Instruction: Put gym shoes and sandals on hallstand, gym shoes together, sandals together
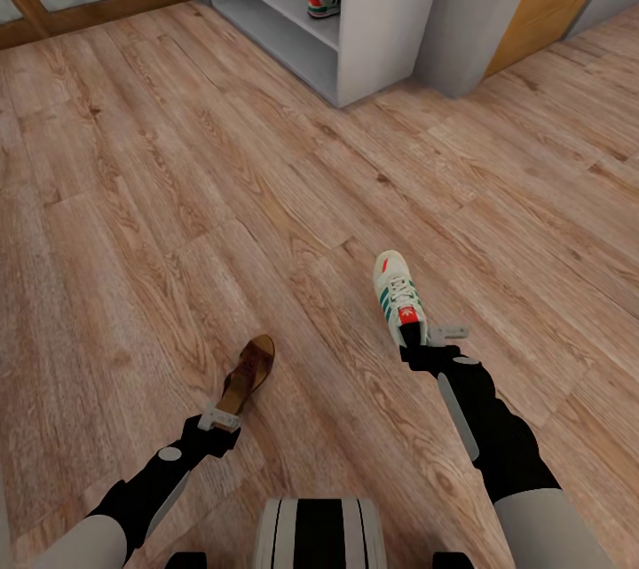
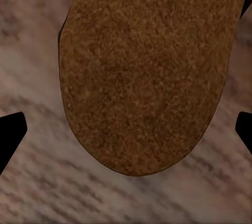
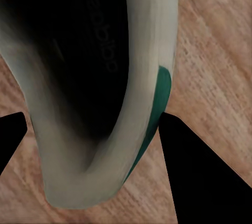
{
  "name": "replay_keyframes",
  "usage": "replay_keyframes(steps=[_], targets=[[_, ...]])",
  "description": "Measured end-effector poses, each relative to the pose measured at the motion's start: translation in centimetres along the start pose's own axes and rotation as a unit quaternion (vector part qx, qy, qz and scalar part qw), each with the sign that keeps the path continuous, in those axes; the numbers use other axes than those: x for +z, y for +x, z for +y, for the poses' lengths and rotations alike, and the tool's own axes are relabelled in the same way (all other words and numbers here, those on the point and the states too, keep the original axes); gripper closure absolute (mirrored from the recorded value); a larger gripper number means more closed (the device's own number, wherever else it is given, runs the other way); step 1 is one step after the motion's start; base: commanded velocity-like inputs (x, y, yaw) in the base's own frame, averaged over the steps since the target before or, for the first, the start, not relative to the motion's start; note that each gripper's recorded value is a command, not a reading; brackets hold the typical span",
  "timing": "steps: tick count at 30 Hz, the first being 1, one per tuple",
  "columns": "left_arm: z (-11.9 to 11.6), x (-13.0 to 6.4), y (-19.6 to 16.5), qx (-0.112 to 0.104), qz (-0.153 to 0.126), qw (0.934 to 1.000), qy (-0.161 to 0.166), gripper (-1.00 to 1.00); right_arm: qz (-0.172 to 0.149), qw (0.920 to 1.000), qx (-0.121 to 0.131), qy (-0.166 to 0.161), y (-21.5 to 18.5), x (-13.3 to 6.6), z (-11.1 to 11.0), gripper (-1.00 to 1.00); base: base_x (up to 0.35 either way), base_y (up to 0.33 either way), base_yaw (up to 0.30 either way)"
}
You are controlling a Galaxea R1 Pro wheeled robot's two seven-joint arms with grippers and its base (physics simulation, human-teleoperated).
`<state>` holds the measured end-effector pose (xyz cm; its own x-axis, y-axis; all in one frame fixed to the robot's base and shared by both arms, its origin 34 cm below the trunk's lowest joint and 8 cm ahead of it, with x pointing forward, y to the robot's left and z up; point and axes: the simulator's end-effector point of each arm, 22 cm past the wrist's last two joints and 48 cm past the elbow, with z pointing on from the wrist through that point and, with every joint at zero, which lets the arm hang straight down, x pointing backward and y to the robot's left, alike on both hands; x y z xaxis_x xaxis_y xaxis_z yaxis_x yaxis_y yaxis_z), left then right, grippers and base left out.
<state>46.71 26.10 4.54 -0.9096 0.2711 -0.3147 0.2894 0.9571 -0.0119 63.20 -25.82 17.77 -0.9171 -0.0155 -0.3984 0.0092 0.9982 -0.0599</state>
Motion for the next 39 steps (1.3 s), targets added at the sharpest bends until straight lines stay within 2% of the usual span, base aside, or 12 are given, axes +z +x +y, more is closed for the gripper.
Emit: replay_keyframes(steps=[36, 37, 39], targets=[[0.08, 0.01, 0.04, -0.001, 0.0, 1.0, -0.002, -1.0, 0.0, 1.0, 0.0, 0.0, 0.04, 0.03, 0.0, 1.0, 0.022, 0.005, 0.0], [0.08, 0.01, 0.05, -0.001, 0.0, 1.0, -0.002, 1.0, 0.0, 1.0, 0.0, 0.0, 0.02, 0.02, 0.0, 1.0, 0.0, 0.0, 0.0], [0.09, 0.01, 0.07, -0.001, 0.001, 1.0, -0.002, 1.0, 0.0, 1.0, 0.0, 0.0, 0.05, 0.03, 0.0, 1.0, 0.0, 0.0, 0.0]])
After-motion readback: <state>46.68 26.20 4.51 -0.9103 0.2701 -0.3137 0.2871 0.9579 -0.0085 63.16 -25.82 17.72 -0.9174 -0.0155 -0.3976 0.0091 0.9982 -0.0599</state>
